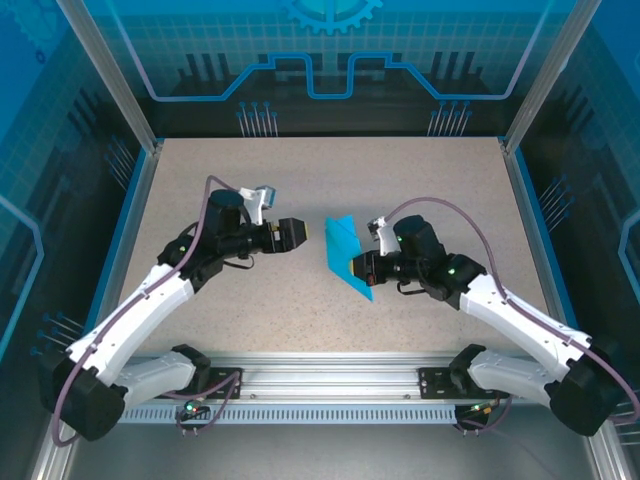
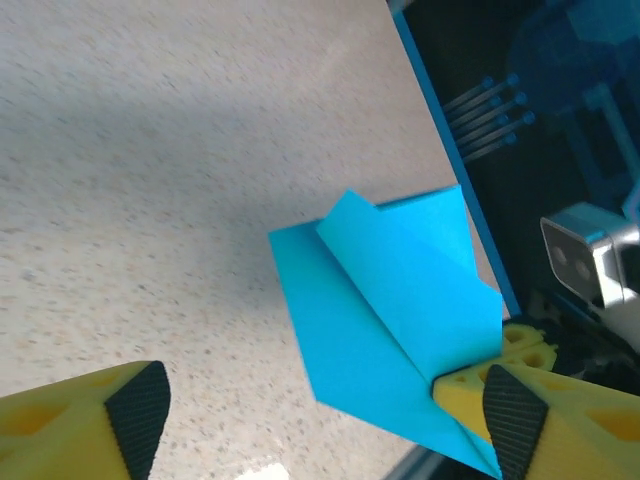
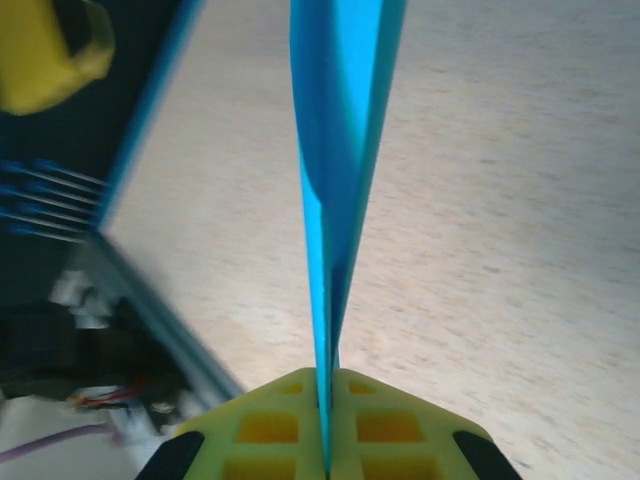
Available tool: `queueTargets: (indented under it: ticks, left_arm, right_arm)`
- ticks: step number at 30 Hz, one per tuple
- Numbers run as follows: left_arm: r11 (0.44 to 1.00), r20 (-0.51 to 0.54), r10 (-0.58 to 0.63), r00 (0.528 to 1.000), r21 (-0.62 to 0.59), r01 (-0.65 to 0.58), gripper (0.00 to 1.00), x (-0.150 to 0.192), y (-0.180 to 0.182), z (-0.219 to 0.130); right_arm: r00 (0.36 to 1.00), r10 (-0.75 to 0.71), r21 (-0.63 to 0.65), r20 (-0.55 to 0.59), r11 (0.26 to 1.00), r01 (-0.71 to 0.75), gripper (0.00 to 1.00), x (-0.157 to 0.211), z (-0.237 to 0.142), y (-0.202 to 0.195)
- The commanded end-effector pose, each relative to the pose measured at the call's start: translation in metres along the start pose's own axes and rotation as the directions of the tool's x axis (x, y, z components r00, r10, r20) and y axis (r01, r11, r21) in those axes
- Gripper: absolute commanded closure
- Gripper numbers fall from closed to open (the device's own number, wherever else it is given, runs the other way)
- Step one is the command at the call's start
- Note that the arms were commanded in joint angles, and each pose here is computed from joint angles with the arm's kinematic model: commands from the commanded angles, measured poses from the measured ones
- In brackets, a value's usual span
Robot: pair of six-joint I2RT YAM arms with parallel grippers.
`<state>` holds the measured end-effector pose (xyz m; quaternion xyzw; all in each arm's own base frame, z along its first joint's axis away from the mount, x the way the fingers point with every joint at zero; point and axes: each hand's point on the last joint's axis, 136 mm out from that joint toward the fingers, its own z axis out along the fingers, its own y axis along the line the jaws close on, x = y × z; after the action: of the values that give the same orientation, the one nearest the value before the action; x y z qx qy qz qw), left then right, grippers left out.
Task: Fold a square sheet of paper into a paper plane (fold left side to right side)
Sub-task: Turn over the paper at the center of the table.
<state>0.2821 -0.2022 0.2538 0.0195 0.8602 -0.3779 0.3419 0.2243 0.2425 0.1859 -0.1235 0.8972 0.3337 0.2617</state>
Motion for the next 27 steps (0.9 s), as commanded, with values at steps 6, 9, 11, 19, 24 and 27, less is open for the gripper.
queueTargets:
  ticks: [6,9,11,19,24,27]
  left_arm:
    - [0.972,0.165,0.019,0.986,-0.234,0.020,0.07,-0.011,0.044,-0.028]
    - [0.962,0.195,0.017,0.981,-0.270,0.037,0.06,-0.013,0.051,-0.034]
    - [0.959,0.204,0.015,0.979,-0.281,0.044,0.06,-0.013,0.054,-0.036]
    - [0.958,0.222,0.023,0.975,-0.283,0.041,0.04,-0.018,0.055,-0.037]
    - [0.960,0.224,0.029,0.974,-0.279,0.036,0.03,-0.021,0.053,-0.037]
    - [0.960,0.217,0.025,0.976,-0.278,0.037,0.03,-0.021,0.054,-0.034]
  right_arm:
    - [0.921,-0.213,0.735,-0.325,0.555,0.388,0.94,0.002,-0.032,-0.085]
    - [0.855,-0.231,0.779,-0.465,0.353,0.519,0.94,-0.004,-0.023,-0.086]
    - [0.810,-0.232,0.774,-0.538,0.243,0.584,0.94,-0.006,-0.011,-0.083]
    - [0.623,-0.152,0.632,-0.767,-0.009,0.775,0.94,0.011,0.050,-0.086]
    - [0.568,-0.147,0.564,-0.810,0.073,0.822,0.92,0.037,0.081,-0.092]
    - [0.542,-0.138,0.530,-0.829,0.118,0.840,0.89,0.049,0.092,-0.096]
